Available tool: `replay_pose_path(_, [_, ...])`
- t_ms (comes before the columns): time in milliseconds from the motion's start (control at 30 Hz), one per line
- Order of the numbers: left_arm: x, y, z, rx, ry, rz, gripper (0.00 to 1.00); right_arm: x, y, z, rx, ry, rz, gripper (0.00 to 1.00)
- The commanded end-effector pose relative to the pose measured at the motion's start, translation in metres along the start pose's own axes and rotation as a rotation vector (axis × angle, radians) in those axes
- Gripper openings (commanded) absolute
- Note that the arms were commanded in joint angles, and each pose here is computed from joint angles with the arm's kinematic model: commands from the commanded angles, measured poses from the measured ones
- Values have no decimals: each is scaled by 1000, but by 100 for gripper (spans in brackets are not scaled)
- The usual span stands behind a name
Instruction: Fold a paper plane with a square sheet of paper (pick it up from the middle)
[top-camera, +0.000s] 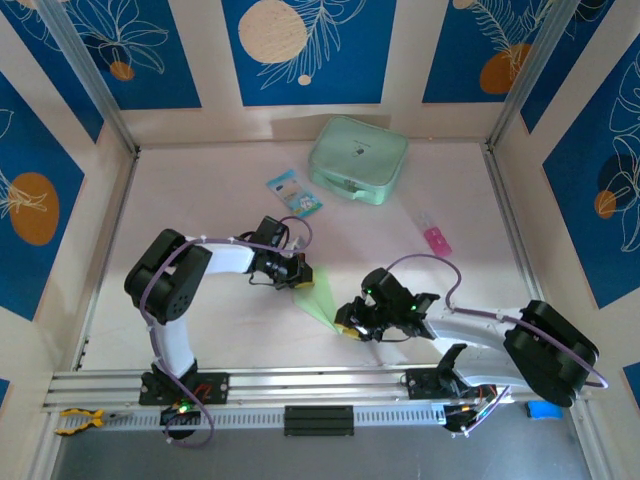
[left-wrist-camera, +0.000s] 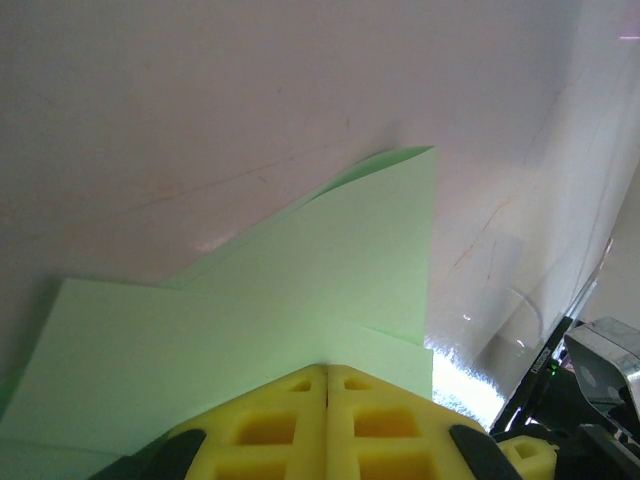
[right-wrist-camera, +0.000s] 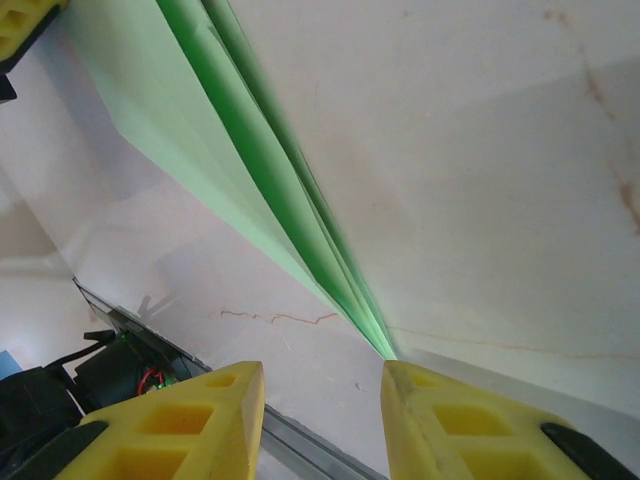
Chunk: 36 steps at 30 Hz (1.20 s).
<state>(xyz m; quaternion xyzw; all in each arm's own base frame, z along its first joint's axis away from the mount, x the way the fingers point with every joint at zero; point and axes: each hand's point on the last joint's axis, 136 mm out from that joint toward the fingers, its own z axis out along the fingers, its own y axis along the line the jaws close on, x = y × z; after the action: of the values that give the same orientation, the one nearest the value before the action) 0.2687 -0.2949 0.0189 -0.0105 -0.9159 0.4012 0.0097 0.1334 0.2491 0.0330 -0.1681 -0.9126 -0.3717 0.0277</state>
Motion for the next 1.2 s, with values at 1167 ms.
replay_pose_path(1167, [12, 35, 4, -73, 39, -106, 1, -16, 2, 6, 59, -33, -42, 35])
